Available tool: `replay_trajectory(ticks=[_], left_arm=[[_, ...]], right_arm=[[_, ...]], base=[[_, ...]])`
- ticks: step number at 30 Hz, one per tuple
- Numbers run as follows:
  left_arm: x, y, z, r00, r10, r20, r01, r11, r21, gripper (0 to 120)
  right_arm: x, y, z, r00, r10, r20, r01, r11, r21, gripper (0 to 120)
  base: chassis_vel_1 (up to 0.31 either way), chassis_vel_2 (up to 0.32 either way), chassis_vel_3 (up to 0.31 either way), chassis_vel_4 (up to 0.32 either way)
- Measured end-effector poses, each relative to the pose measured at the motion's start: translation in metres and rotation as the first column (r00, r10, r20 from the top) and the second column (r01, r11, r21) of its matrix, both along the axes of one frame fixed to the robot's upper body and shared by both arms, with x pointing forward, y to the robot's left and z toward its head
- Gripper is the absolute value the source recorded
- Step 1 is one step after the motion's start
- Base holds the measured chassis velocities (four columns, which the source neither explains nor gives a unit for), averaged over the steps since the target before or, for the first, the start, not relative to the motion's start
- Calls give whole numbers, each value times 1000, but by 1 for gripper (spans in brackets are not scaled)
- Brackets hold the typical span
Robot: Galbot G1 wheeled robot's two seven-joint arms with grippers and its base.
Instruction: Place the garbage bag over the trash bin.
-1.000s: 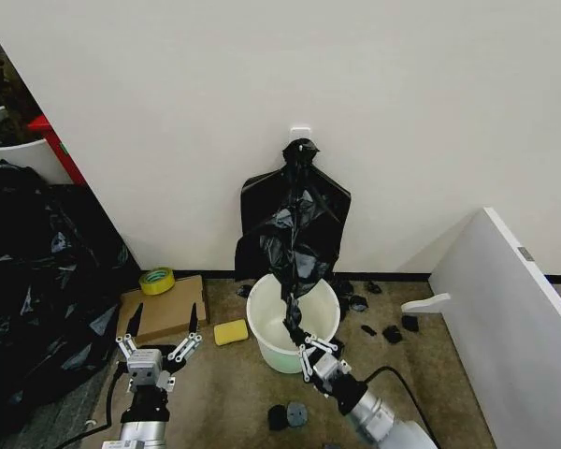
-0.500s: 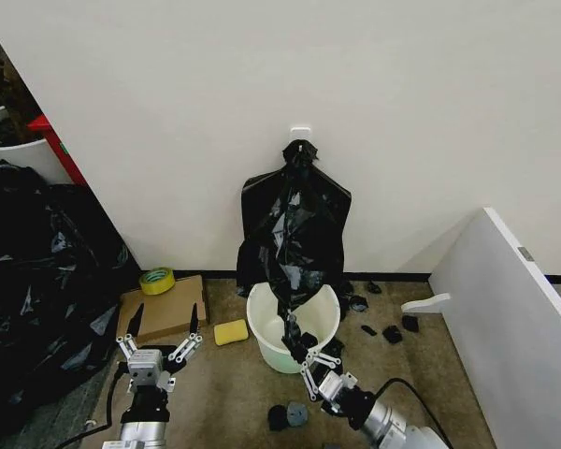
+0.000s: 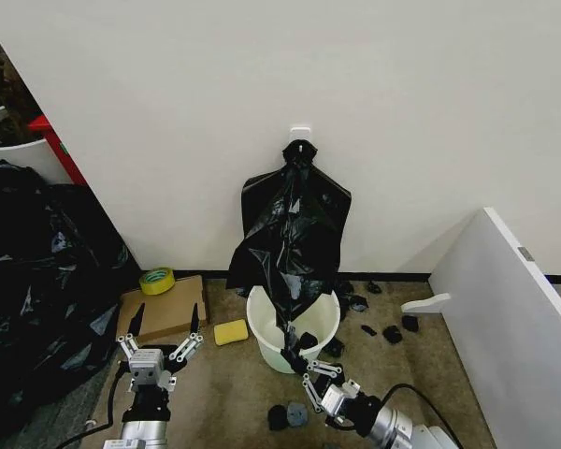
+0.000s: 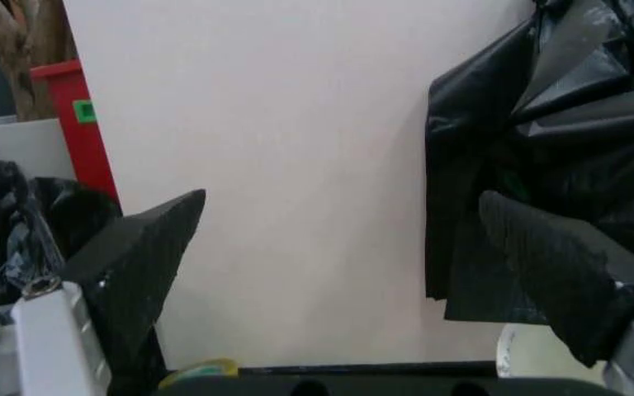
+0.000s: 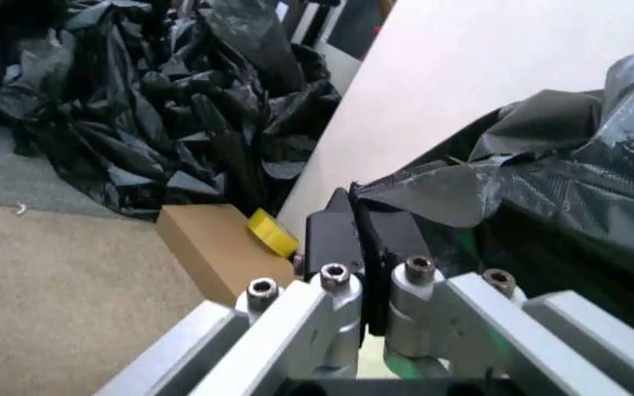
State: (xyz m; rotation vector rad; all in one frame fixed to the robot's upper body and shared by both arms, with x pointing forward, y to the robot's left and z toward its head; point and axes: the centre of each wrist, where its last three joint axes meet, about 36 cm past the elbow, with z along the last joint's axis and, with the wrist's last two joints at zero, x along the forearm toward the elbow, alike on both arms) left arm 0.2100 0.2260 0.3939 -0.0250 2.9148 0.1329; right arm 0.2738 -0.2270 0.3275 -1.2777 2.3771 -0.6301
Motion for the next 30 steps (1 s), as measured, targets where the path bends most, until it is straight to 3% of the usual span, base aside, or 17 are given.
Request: replay_trajectory(ticks=[17, 21, 30], left_arm=[[0, -3, -2, 1000, 4, -2, -4, 1000, -1, 97], [1, -3, -2, 1000, 6, -2, -6, 1000, -3, 97], [4, -4, -2, 1000, 6, -4, -6, 1000, -2, 97]], right_arm=[[10, -10, -1, 999, 18, 37, -17, 999, -42, 0], [7, 1, 7, 997, -81, 9, 81, 996, 28, 0], [-9, 20, 25, 962, -248, -110, 262, 954, 144, 34]], base=[[0, 0, 0, 0], [0, 0, 0, 0], [0, 0, 0, 0]])
